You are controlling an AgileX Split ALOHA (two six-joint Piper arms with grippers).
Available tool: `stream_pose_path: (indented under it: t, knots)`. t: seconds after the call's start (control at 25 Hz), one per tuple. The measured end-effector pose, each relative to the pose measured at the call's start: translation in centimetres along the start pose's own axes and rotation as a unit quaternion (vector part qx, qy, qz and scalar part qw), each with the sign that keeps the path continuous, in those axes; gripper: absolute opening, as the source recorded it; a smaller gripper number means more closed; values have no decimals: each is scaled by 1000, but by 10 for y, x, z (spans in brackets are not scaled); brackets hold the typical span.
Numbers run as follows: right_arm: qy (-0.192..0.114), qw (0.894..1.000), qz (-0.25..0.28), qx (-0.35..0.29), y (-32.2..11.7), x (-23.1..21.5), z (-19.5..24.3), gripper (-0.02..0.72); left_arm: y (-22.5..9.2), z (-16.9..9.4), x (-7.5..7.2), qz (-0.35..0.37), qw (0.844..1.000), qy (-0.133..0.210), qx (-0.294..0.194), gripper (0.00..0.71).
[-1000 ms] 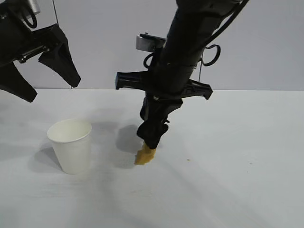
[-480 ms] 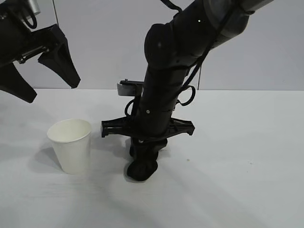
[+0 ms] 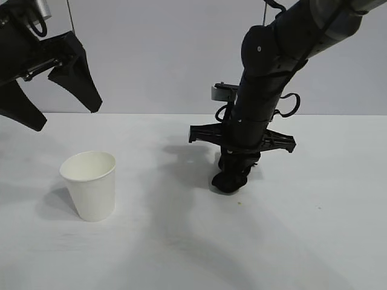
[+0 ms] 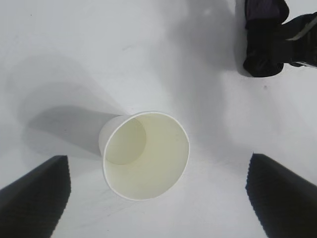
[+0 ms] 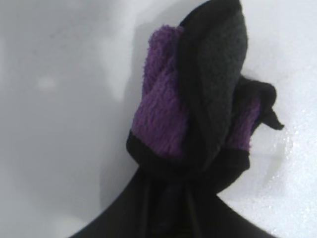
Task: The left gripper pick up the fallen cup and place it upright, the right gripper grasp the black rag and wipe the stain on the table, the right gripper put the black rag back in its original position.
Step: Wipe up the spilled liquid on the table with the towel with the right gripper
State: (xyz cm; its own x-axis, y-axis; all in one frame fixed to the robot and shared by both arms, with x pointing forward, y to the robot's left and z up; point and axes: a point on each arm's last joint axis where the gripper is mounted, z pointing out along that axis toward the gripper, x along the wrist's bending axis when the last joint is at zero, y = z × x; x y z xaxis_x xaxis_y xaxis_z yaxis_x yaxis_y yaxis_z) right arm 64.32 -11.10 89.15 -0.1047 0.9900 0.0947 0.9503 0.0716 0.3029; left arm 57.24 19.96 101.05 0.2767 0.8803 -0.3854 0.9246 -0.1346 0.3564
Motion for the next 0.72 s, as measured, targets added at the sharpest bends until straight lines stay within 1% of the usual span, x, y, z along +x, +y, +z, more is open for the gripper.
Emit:
stream_pose_path:
  t: [0.08, 0.2, 0.28, 0.32, 0.48, 0.6, 0.72]
  knots:
    - [13, 1000, -24, 7, -5, 16, 0, 73, 0, 0, 0, 0, 1000, 0, 0, 693]
    - [43, 997, -54, 25, -23, 53, -1, 73, 0, 0, 0, 0, 1000, 0, 0, 693]
    - [53, 996, -64, 36, -32, 69, -2, 73, 0, 0, 0, 0, 1000, 0, 0, 693]
    - [53, 996, -64, 40, -34, 70, -2, 73, 0, 0, 0, 0, 1000, 0, 0, 693]
    - [45, 996, -53, 53, -32, 59, -1, 73, 0, 0, 0, 0, 1000, 0, 0, 693]
    - [34, 997, -33, 58, -34, 36, -3, 73, 0, 0, 0, 0, 1000, 0, 0, 693]
    - [25, 998, -12, 50, -44, 10, -9, 73, 0, 0, 0, 0, 1000, 0, 0, 693]
